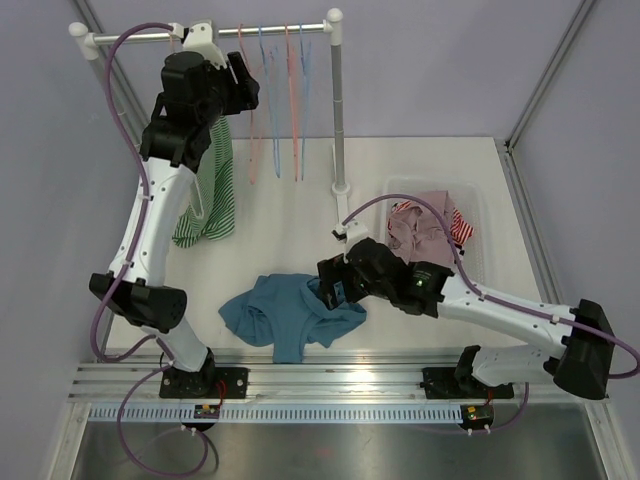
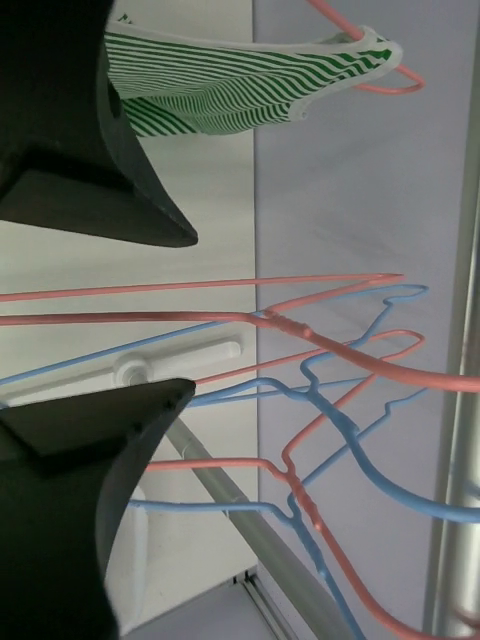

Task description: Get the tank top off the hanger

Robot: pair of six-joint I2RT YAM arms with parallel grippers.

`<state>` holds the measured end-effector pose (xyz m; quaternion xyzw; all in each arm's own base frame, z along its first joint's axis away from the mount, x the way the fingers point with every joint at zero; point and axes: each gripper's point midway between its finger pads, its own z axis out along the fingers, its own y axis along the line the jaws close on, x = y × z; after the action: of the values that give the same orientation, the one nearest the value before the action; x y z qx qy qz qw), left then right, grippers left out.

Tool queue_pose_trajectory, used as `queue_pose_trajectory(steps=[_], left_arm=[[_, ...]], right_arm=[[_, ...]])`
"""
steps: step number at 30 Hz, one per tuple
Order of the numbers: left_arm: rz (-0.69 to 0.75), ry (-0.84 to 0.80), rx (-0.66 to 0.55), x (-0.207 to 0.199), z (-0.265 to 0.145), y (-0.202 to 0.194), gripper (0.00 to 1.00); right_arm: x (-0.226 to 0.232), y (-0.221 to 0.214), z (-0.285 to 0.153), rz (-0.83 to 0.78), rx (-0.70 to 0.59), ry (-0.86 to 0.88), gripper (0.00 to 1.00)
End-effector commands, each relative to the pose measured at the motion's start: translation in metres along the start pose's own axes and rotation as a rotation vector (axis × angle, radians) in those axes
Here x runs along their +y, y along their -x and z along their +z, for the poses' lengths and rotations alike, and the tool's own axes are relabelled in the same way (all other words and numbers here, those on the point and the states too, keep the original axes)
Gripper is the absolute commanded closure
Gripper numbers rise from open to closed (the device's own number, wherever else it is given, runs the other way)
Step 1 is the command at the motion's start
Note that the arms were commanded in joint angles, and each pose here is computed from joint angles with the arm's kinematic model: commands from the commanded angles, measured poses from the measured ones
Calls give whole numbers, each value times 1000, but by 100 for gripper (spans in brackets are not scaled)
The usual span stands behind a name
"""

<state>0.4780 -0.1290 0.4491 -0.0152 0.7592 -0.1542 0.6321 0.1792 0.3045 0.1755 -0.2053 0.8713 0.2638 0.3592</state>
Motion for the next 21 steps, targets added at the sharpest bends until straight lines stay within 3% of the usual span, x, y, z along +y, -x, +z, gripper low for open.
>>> queue_pose_trajectory(steps=[1, 2, 4, 5, 10, 11, 18, 21], left_arm=[[3, -31, -111, -11, -44, 44, 35], [9, -28, -118, -10, -50, 47, 26], [15, -16, -130, -9, -69, 54, 17], [15, -12, -134, -8, -77, 57, 1], [-12, 23, -145, 0, -127, 55, 1], [-21, 16, -186, 0, -153, 63, 1], [-63, 50, -115, 24, -204, -16, 1], [-61, 62, -124, 32, -225, -32, 1]], right_arm=[[23, 26, 9, -54, -56, 69, 1], [23, 26, 13, -57, -50, 70, 0], [26, 26, 24, -74, -37, 73, 1], [26, 24, 28, -81, -28, 68, 0], [25, 15, 63, -112, 55, 9, 0], [25, 12, 68, -113, 68, 5, 0], [23, -23, 110, -205, 165, -77, 0], [15, -41, 126, -267, 200, -157, 1]])
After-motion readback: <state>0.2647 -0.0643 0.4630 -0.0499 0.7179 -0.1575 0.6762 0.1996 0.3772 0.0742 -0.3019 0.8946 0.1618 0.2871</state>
